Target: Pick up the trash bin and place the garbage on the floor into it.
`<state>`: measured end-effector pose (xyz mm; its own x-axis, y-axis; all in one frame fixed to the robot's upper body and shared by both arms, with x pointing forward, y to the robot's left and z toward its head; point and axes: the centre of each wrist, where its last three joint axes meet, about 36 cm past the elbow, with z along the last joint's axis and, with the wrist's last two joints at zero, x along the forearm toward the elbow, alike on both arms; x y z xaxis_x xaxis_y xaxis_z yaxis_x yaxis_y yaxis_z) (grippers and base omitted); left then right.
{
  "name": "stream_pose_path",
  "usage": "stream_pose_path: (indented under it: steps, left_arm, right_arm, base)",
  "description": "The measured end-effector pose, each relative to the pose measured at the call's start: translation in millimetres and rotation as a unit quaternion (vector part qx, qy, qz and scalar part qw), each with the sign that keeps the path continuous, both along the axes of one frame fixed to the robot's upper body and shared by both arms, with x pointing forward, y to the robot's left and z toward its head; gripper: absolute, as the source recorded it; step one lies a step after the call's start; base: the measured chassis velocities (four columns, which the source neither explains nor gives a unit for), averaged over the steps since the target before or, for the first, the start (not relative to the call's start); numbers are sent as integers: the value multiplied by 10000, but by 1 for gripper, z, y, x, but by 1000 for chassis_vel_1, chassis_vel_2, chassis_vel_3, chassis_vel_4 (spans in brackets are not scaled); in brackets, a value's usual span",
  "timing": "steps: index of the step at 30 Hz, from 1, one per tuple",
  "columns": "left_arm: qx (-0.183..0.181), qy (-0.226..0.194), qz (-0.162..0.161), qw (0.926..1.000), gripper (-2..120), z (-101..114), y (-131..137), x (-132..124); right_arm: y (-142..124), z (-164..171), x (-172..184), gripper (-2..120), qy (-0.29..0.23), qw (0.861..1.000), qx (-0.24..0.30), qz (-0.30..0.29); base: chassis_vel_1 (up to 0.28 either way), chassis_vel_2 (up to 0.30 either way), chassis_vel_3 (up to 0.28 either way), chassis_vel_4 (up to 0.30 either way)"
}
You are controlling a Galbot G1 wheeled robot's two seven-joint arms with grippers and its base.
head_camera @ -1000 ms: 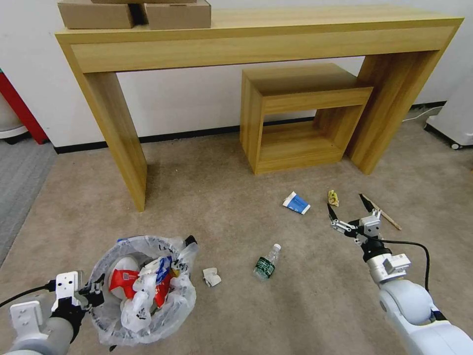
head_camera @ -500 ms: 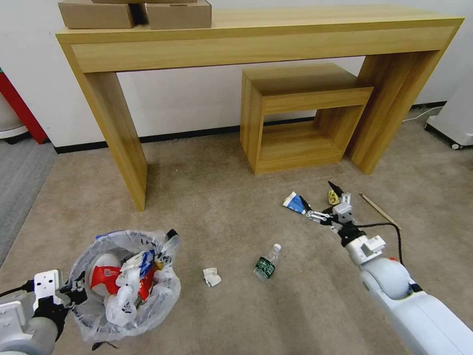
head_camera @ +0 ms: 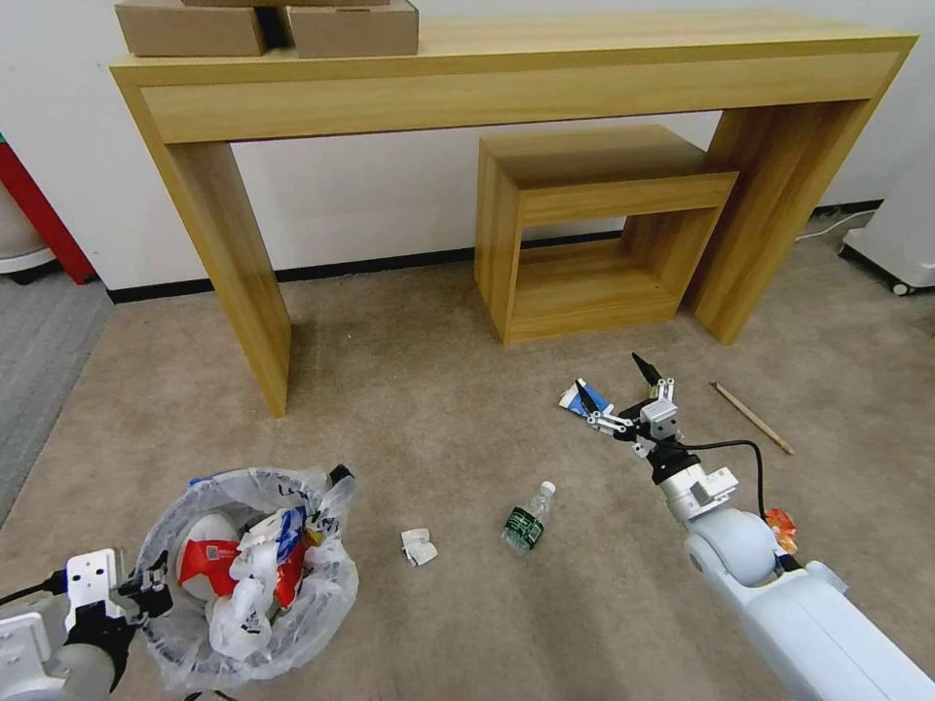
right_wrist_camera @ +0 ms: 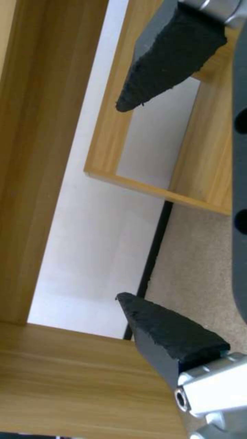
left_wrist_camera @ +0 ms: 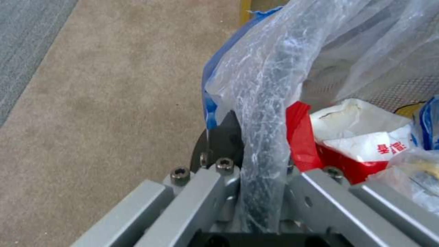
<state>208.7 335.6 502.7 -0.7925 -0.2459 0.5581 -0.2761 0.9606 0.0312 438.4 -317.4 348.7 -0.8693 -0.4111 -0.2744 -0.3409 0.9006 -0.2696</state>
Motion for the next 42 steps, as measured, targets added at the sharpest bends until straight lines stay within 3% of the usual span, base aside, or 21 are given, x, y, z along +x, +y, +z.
stream_pose_path:
  steps: [11,29,42]
  left_arm:
    - [39,-20,-17,10000,0,2,1,-1]
    - [74,22,-78,9999,0,-2,3,3]
    - [32,21,-143,9999,0,2,4,6]
  right_arm:
    - [6,0,0,100,36,10000,77,11]
    - [16,-10,-9,100,57,9999,105,-29]
    - [22,-8,0,100,-100,9997,-145,-164]
  base:
    - [40,33,-47,-46]
    - [199,194,-199,-202]
    - [-22,-24,11,14]
